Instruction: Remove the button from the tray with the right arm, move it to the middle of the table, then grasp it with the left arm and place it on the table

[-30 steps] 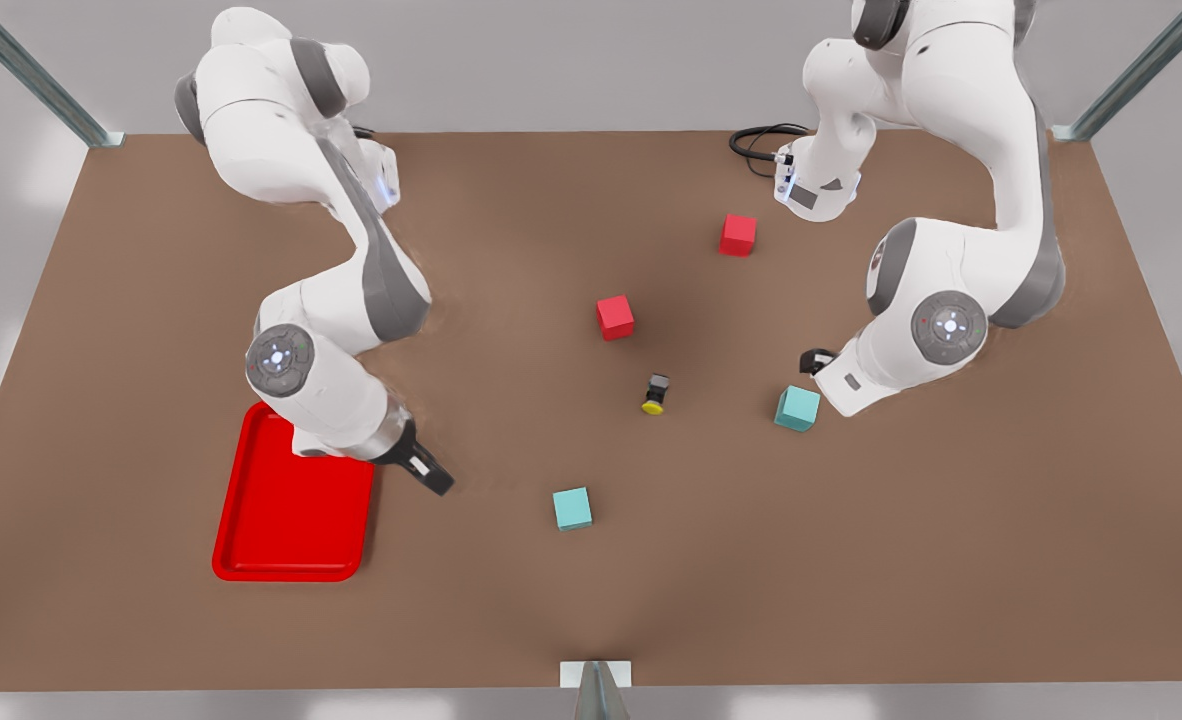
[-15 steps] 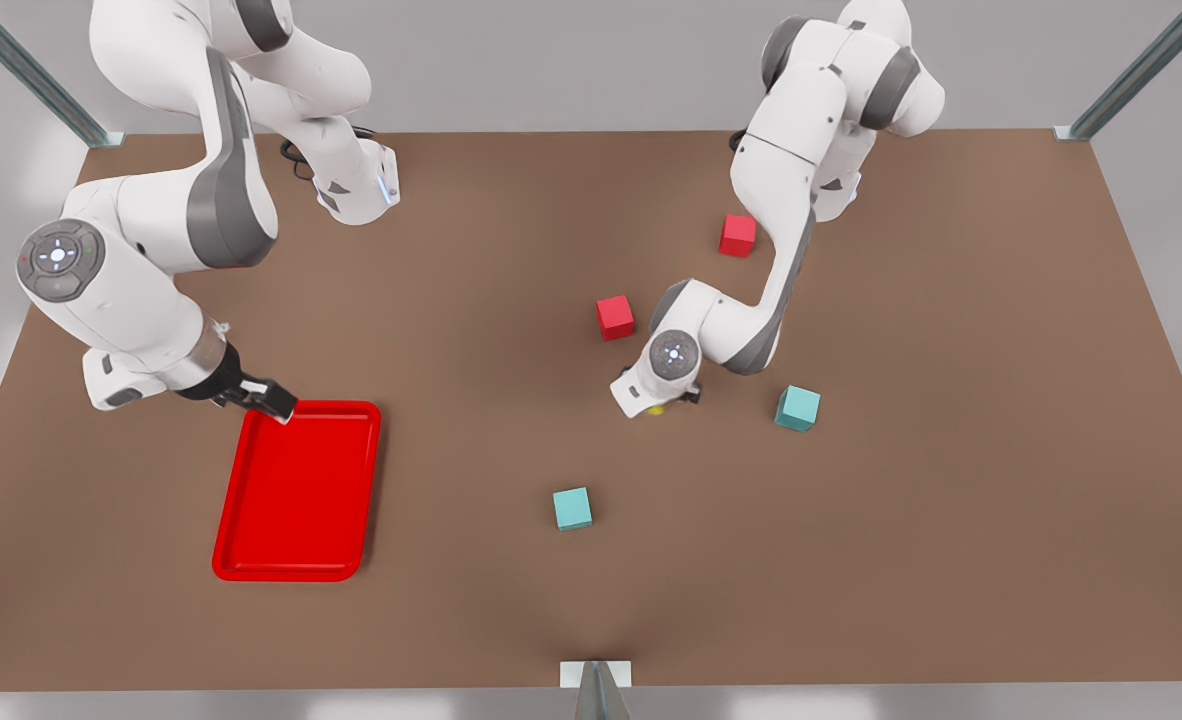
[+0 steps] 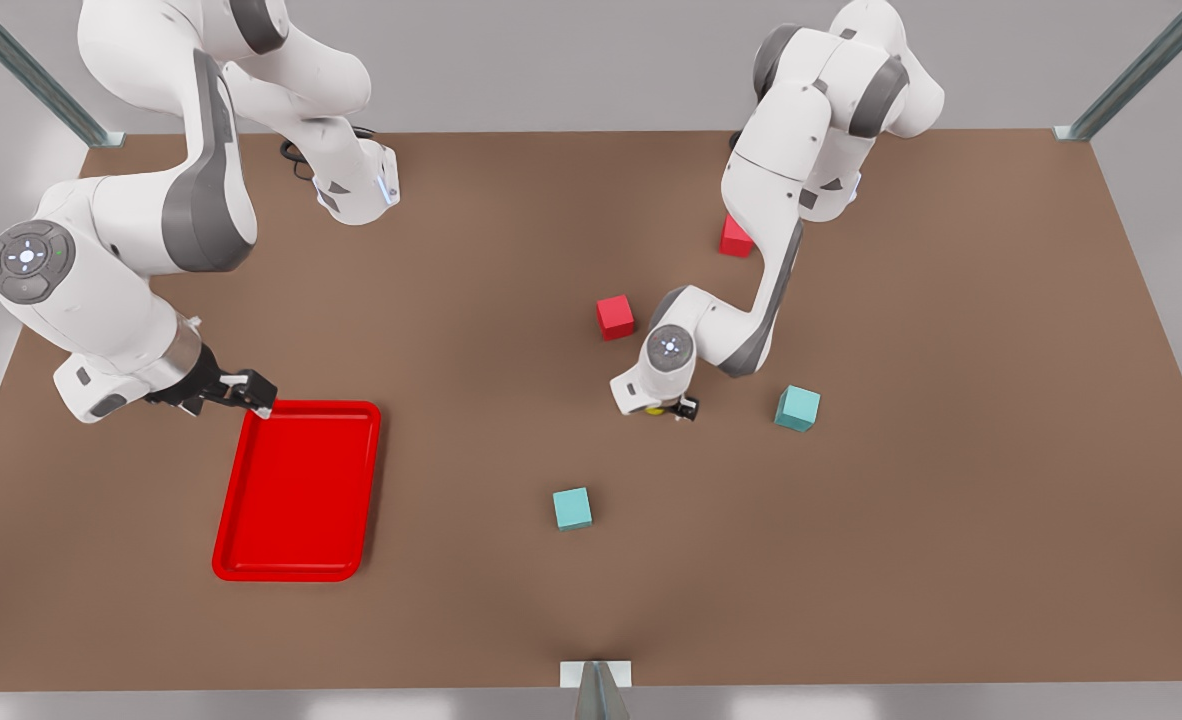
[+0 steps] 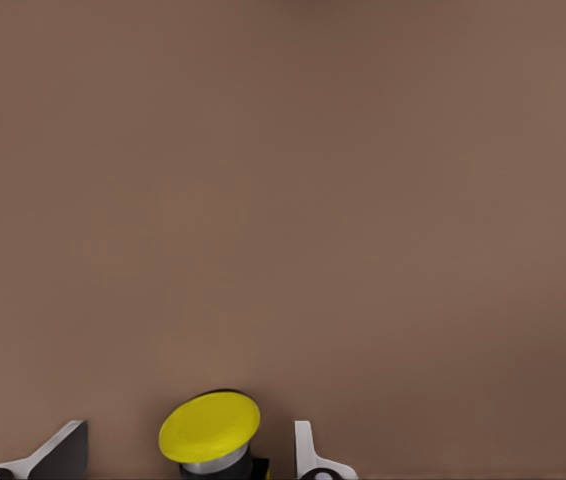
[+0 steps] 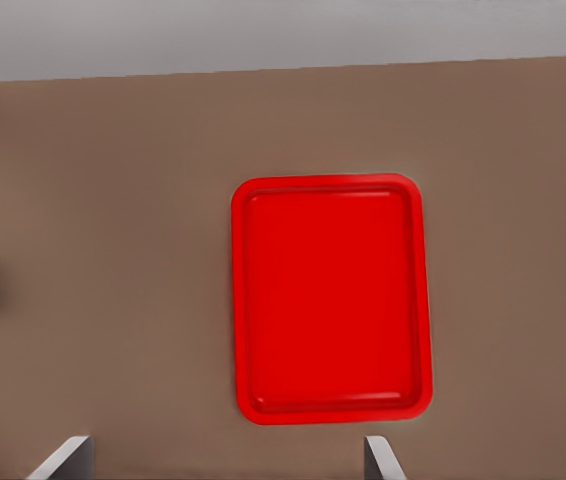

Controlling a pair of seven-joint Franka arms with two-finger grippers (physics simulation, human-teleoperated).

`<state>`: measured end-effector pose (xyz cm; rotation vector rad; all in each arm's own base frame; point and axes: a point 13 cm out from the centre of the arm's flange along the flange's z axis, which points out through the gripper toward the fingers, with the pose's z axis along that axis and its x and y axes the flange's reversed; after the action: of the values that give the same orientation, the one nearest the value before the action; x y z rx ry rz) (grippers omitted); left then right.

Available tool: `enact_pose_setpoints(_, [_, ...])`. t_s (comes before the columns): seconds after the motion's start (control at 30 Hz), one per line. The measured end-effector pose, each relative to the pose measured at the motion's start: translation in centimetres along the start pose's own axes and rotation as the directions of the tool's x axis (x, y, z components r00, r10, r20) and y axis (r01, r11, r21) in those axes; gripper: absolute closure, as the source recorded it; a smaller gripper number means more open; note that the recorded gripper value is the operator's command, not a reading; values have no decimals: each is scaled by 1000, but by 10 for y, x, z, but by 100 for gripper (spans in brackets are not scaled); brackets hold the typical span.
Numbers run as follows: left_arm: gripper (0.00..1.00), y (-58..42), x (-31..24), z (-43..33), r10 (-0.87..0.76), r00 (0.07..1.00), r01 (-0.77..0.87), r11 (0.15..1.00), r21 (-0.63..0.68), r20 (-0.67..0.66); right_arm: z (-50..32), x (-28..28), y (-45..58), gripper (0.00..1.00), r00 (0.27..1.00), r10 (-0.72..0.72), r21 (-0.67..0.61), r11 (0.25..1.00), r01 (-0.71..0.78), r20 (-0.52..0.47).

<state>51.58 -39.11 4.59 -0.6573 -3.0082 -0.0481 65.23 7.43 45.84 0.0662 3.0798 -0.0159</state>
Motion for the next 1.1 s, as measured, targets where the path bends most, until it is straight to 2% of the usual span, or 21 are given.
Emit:
enact_pose_setpoints(0.13, [0,-4,6,2,19,1000,-19,1000,1,1,0,0,2,0,999,-42,0,999,42,0])
enact_pose_setpoints(0.17, [8,-6,7,3,24,1000,-24,1000,1,1,0,0,2,0,999,-52,0,999,52,0])
enact_pose_setpoints(0.2, [21,-7,7,3,27,1000,-27,1000,2,1,0,0,3,0,998,-61,0,998,61,0])
enact_pose_setpoints(0.23, [27,-7,7,4,29,1000,-29,1000,2,2,0,0,3,0,998,-68,0,998,68,0])
enact_pose_setpoints(0.37, [33,-7,8,6,36,999,-36,999,3,2,0,0,2,0,996,-95,1,996,95,0])
enact_pose_setpoints(0.43, [44,-7,8,6,38,999,-38,999,4,2,0,0,2,0,994,-106,1,994,106,0])
enact_pose_setpoints(0.53, [50,-7,8,6,41,999,-41,999,4,1,0,0,2,0,993,-120,1,993,120,0])
enact_pose_setpoints(0.87, [51,-7,7,3,46,999,-46,999,6,3,0,1,3,0,988,-157,-1,988,157,0])
enact_pose_setpoints(0.93, [54,-6,6,3,45,999,-45,999,5,3,0,1,4,0,987,-163,-1,987,163,0])
enact_pose_setpoints(1.1, [55,-2,5,5,38,999,-38,999,2,2,0,0,0,0,986,-167,-1,986,167,0])
